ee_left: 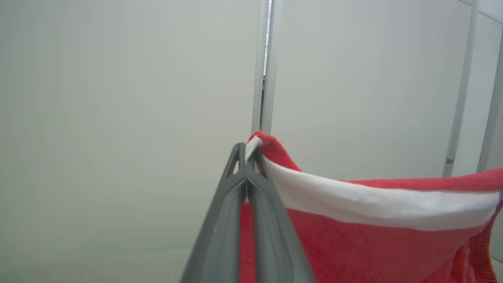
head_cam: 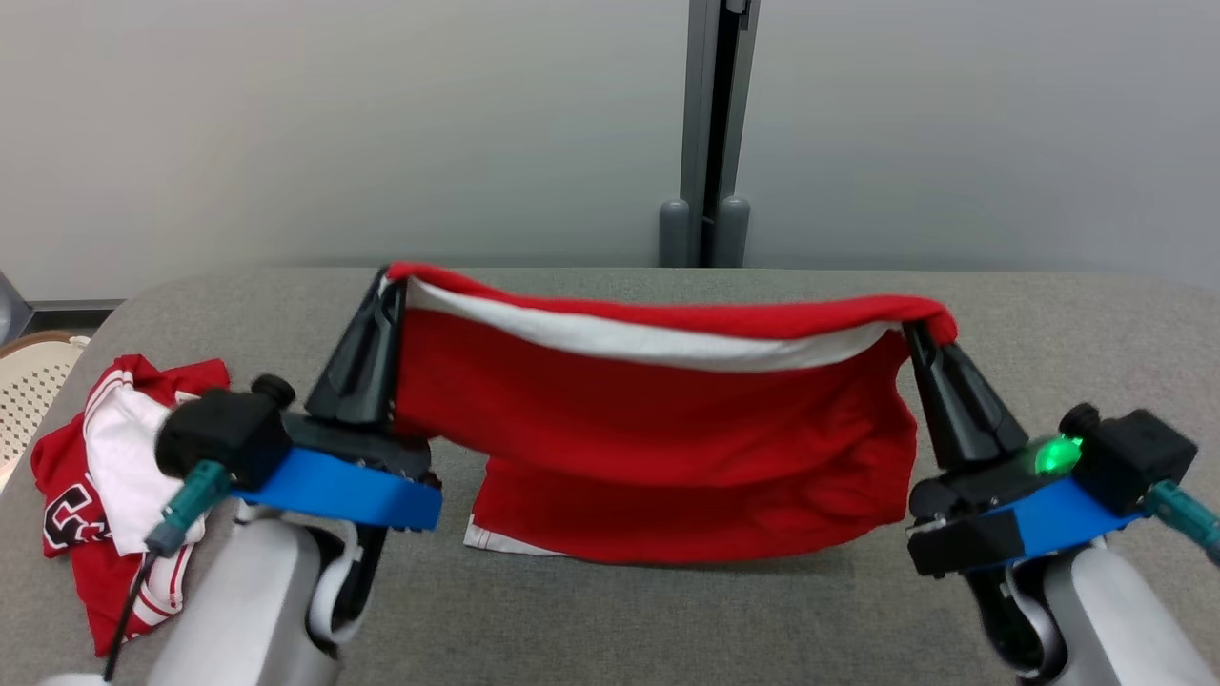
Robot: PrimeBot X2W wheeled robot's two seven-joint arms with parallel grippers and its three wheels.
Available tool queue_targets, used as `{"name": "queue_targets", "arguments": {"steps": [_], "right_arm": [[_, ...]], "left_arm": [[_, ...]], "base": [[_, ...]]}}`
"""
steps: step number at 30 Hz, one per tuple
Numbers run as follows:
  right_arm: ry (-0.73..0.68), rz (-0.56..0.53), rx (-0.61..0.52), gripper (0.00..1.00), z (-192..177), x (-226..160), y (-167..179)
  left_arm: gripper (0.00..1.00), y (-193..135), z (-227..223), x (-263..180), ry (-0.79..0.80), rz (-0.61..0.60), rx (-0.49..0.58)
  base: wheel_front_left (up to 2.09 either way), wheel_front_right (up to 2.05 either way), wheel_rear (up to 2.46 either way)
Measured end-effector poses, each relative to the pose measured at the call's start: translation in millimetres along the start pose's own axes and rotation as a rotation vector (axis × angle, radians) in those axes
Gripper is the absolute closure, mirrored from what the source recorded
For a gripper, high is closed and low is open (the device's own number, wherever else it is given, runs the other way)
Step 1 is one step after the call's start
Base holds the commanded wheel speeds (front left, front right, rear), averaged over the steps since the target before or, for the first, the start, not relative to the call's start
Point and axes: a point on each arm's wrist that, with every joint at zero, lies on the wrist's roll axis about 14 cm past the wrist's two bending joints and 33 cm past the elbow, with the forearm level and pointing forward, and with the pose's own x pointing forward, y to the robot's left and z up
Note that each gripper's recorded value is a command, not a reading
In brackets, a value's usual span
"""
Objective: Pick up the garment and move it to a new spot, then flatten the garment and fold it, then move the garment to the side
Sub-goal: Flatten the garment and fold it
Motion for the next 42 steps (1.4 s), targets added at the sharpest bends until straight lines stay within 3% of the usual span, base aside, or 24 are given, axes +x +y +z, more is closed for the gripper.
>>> {"name": "queue_targets", "arguments": {"steps": [8, 15, 23, 28, 29, 32, 34, 35, 37, 38, 41, 42], "right_arm": [[-0.109, 0.076, -0.052, 1.0, 60.9, 41.0, -4.0], [-0.039, 0.07, -0.139, 1.0, 44.8, 93.9, -28.7], [-0.112, 0.088, -0.266, 1.0, 57.1, 169.6, -37.5], [-0.081, 0.061, -0.213, 1.0, 38.6, 176.9, -40.6], [-0.003, 0.081, -0.195, 1.0, 8.4, 163.2, -33.3], [0.177, 0.055, -0.133, 1.0, -56.8, 118.0, -39.1], [0.231, 0.051, -0.122, 1.0, -74.7, 101.9, -40.0], [0.321, 0.041, -0.086, 1.0, -104.4, 70.1, -38.6], [0.363, 0.03, -0.057, 1.0, -117.6, 53.3, -37.6], [0.448, 0.019, -0.022, 1.0, -141.4, 17.1, -33.6], [0.509, -0.008, 0.031, 1.0, -156.7, -14.9, -29.8], [0.562, 0.013, 0.047, 1.0, -167.3, -43.2, -17.5]], "left_arm": [[1.0, 17.8, 71.2, 49.8, -0.131, -0.082, 0.145], [1.0, 46.4, 43.6, 97.9, -0.048, -0.057, 0.168], [1.0, 63.2, 58.5, 151.4, -0.124, -0.031, 0.245], [1.0, 68.9, 39.2, 141.0, -0.087, -0.001, 0.225], [1.0, 74.3, -1.5, 118.1, 0.016, 0.032, 0.182], [1.0, 83.6, -53.2, 74.0, 0.152, 0.106, 0.1], [1.0, 84.3, -72.5, 55.5, 0.203, 0.132, 0.065], [1.0, 83.3, -110.4, 12.0, 0.314, 0.188, 0.003], [1.0, 81.0, -126.2, -9.8, 0.366, 0.207, -0.019], [1.0, 73.1, -149.9, -48.5, 0.448, 0.247, -0.065], [1.0, 67.0, -161.3, -78.4, 0.491, 0.294, -0.112], [1.0, 63.7, -165.5, -103.0, 0.511, 0.342, -0.148]], "base": [[0.0, 0.0, 0.0], [0.0, 0.0, 0.0], [0.0, 0.0, 0.0], [0.0, 0.0, 0.0], [0.0, 0.0, 0.0], [0.0, 0.0, 0.0], [0.0, 0.0, 0.0], [0.0, 0.0, 0.0], [0.0, 0.0, 0.0], [0.0, 0.0, 0.0], [0.0, 0.0, 0.0], [0.0, 0.0, 0.0]]}}
